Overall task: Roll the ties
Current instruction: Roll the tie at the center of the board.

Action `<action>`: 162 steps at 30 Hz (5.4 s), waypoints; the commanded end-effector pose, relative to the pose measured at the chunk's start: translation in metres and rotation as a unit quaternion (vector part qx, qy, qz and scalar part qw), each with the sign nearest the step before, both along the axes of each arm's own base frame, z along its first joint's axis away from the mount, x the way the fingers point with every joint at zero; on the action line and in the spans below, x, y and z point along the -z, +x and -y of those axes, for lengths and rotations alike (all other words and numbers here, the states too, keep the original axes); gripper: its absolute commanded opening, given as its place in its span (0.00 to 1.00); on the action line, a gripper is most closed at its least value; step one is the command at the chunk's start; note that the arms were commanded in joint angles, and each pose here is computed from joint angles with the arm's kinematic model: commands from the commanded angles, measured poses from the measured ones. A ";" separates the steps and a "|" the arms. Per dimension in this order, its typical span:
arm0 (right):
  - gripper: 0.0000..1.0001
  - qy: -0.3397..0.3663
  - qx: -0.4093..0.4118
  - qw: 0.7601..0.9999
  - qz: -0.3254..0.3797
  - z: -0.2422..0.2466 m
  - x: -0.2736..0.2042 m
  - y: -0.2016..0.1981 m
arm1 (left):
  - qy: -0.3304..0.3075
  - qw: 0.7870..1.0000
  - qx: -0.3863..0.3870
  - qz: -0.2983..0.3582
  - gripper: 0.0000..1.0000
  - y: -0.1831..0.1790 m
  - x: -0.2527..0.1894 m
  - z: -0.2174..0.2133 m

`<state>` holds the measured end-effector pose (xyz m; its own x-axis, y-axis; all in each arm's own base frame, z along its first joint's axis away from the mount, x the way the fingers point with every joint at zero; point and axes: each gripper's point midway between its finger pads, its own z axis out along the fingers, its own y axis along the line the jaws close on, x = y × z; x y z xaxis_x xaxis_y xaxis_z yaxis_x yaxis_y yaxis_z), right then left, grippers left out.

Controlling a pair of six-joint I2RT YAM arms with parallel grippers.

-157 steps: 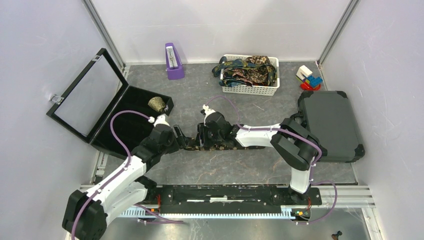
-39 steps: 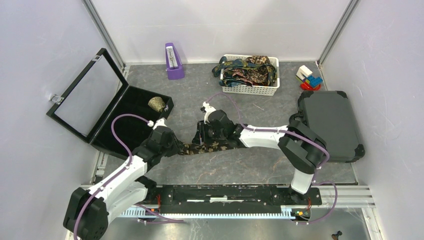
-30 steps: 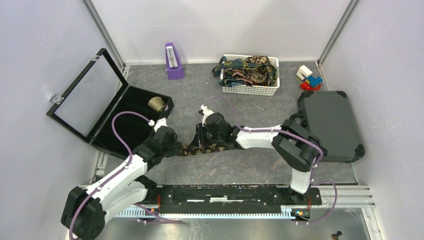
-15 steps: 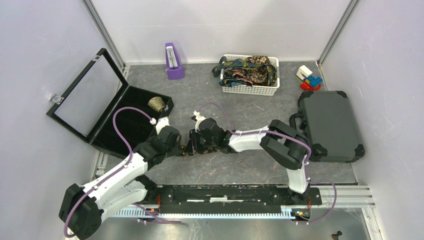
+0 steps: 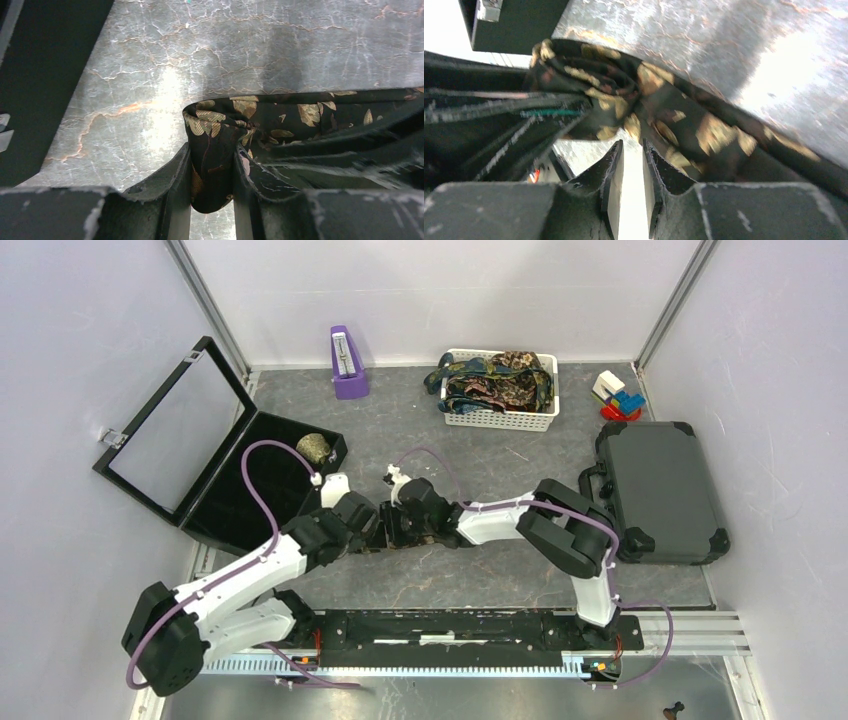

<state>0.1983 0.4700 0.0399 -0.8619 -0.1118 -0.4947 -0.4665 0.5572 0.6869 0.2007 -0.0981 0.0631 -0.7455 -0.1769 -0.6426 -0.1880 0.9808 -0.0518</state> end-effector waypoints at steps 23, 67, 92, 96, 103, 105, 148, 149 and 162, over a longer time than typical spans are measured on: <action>0.29 -0.038 0.133 0.985 0.102 0.182 -0.047 0.024 | 0.175 0.984 -0.043 0.008 0.17 0.017 -0.011 -0.005; 0.29 -0.024 0.171 0.977 0.128 0.226 -0.076 0.024 | 0.284 0.956 0.045 -0.056 0.36 0.024 0.052 0.079; 0.29 -0.017 0.174 0.975 0.135 0.224 -0.089 0.028 | 0.237 0.968 0.068 -0.050 0.59 0.024 0.028 0.094; 0.30 -0.016 0.175 0.975 0.135 0.223 -0.091 0.029 | 0.229 0.970 0.072 -0.048 0.64 0.024 0.023 0.097; 0.30 -0.014 0.175 0.975 0.138 0.220 -0.095 0.031 | 0.208 0.974 0.079 -0.039 0.70 0.027 0.008 0.104; 0.30 -0.013 0.175 0.975 0.138 0.220 -0.097 0.033 | 0.207 0.974 0.079 -0.038 0.71 0.027 0.005 0.105; 0.62 -0.006 0.082 0.994 0.077 0.068 -0.083 0.034 | -0.103 0.993 0.033 0.047 0.98 0.008 -0.069 0.015; 0.63 -0.010 0.083 0.994 0.075 0.063 -0.081 0.033 | -0.102 0.993 0.029 0.044 0.98 0.008 -0.068 0.014; 0.55 -0.057 0.099 0.992 0.056 0.038 -0.049 0.034 | -0.103 0.993 0.001 0.050 0.97 0.005 -0.063 0.003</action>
